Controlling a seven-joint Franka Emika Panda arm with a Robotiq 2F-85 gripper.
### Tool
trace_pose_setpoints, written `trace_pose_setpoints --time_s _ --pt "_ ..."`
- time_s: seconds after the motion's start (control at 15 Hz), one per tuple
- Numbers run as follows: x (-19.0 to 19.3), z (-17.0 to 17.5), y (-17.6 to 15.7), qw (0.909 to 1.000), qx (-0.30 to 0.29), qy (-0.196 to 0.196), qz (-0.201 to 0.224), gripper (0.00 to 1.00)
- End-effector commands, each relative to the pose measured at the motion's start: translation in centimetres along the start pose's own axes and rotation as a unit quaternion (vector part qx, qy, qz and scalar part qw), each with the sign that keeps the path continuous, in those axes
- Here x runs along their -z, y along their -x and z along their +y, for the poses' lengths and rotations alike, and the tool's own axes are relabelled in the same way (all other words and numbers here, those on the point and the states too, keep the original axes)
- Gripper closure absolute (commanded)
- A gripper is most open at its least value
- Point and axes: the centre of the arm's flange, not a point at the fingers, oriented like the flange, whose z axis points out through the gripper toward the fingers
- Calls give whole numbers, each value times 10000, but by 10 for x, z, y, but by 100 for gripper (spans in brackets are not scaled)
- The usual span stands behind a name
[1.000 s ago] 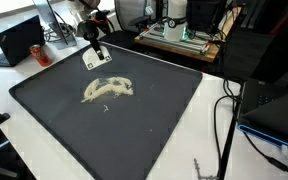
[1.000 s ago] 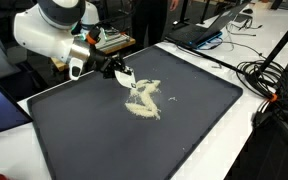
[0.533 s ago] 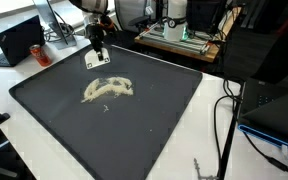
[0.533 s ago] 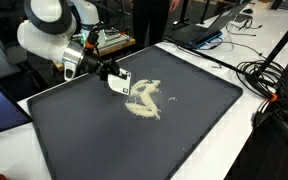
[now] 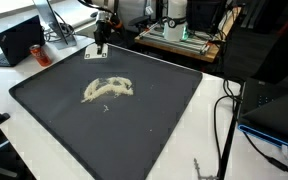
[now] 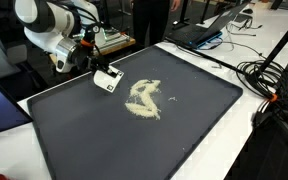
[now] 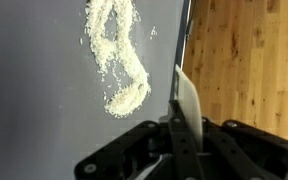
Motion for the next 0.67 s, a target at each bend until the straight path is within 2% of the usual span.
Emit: trace_pose_setpoints --time_s 0.0,0.4,0.6 --pt "18 -16 27 9989 277 -167 341 99" --pt "30 -31 39 9983 385 -226 365 99" --pt "30 -41 45 9969 724 -31 300 99"
